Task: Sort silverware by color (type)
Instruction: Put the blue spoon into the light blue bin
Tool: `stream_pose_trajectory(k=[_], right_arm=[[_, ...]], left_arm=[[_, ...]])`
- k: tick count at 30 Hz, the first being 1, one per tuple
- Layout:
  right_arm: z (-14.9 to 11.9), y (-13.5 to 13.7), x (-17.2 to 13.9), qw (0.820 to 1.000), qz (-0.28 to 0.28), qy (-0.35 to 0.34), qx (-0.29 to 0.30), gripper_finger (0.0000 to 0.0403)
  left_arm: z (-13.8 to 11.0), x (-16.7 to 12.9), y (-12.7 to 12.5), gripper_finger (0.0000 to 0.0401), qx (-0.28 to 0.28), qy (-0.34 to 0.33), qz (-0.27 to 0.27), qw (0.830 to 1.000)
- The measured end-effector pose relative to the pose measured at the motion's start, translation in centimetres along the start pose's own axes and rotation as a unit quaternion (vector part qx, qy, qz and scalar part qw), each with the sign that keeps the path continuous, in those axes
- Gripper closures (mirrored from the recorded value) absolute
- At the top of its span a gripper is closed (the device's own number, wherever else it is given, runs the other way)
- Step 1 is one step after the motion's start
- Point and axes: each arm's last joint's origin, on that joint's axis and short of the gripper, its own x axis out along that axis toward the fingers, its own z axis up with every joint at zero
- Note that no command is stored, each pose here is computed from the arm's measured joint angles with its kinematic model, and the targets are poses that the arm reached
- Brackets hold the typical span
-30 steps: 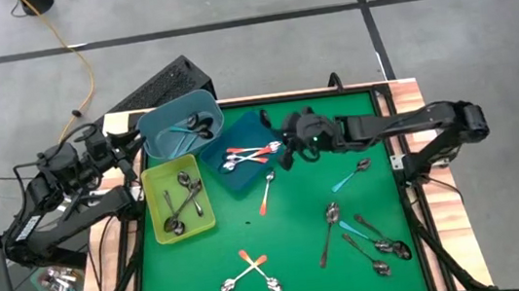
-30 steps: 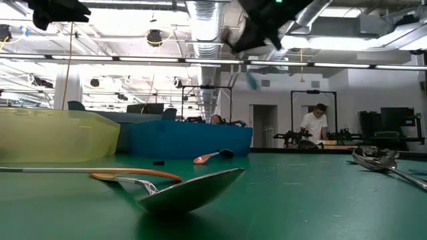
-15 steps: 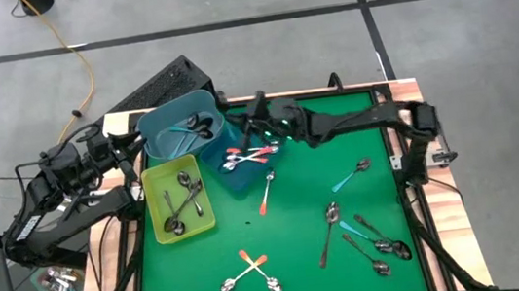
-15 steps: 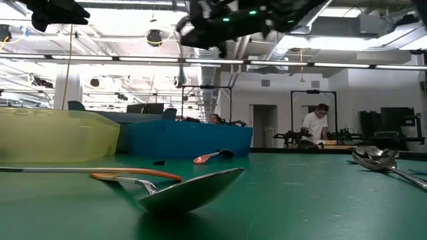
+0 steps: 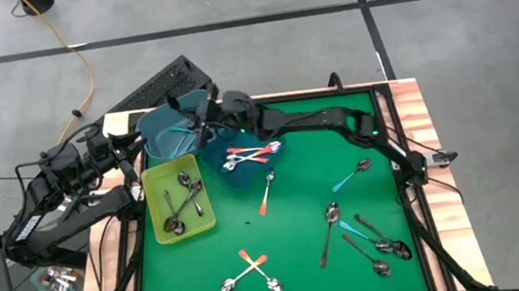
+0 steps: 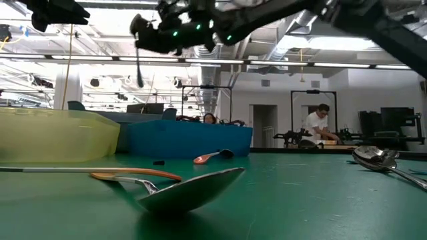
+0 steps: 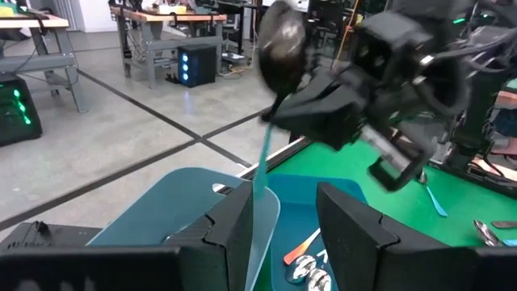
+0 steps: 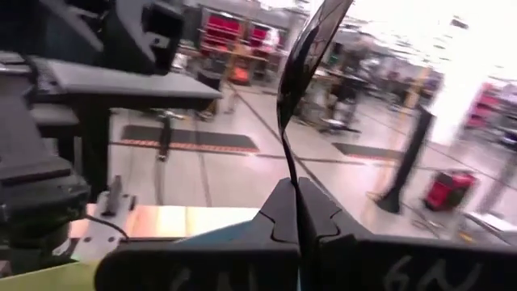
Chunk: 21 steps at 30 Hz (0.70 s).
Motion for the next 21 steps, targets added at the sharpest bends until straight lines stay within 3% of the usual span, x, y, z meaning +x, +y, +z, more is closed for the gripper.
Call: stream_pose_trajectory(k=[5,9,13,21], right_arm=[[-2.6,-1.1,2.5,1.000,0.028,0.000,0.010,0.0403],[-4.9,-1.9,3.4,0.998,0.044,0.040,0.033,0.0403],[-7.0,-3.0,3.4,0.991,0.072,0.095,0.054,0.0403],[-8.6,-5.1,2.9,0.982,0.058,0.161,0.082,0.0403]], left_arm=[[0.0,0.0,0.0,0.0279,0.000,0.000,0.000,1.000],[0.0,0.0,0.0,0.0279,-0.002,0.001,0.000,1.000],[-0.1,0.0,0.0,0.0279,0.000,0.008,0.002,1.000],[-0.2,0.0,0.1,0.0279,-0.005,0.009,0.015,1.000]])
